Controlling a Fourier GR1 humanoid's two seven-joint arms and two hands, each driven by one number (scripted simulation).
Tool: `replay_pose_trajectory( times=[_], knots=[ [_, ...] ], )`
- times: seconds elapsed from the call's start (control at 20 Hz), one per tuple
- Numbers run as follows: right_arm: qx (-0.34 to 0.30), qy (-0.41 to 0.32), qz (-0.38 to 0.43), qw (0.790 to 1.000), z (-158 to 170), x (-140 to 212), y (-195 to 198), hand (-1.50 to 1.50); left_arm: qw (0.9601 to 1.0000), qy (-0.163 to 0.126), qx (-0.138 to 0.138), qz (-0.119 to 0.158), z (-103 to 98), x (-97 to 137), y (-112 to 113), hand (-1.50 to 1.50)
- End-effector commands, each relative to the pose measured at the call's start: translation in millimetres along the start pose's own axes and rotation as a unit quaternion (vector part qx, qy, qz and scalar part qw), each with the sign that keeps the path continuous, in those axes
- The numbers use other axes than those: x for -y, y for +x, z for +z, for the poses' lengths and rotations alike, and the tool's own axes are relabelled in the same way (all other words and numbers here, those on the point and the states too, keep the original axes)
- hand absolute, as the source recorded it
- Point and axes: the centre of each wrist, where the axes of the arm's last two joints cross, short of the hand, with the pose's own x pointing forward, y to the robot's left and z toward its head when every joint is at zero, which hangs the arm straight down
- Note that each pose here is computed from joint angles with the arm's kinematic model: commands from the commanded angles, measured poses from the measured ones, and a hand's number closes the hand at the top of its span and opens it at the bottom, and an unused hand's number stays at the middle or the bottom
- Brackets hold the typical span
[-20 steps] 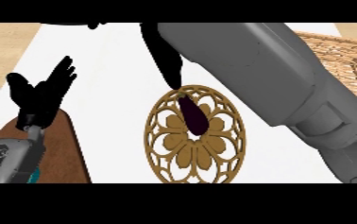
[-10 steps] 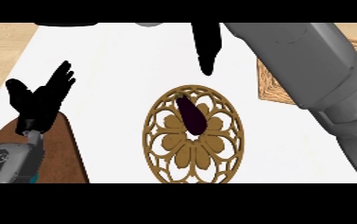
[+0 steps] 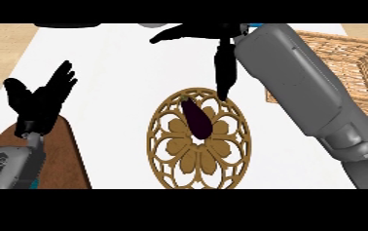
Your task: Pick the eggplant from the placemat and place it in the basket
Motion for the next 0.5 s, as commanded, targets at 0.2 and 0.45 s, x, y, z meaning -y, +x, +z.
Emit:
replay_pose_trajectory(
  times=[0.2, 0.45],
  knots=[
    [0.023, -0.034, -0.019, 0.999, -46, -76, -22, -1.5, 1.0, -0.008, -0.004, -0.002, 9, 8, -1, 0.0],
    [0.033, -0.046, -0.067, 0.996, -62, -90, -26, -1.5, 1.0, 0.001, -0.006, -0.006, 3, 6, -12, 0.0]
  ],
)
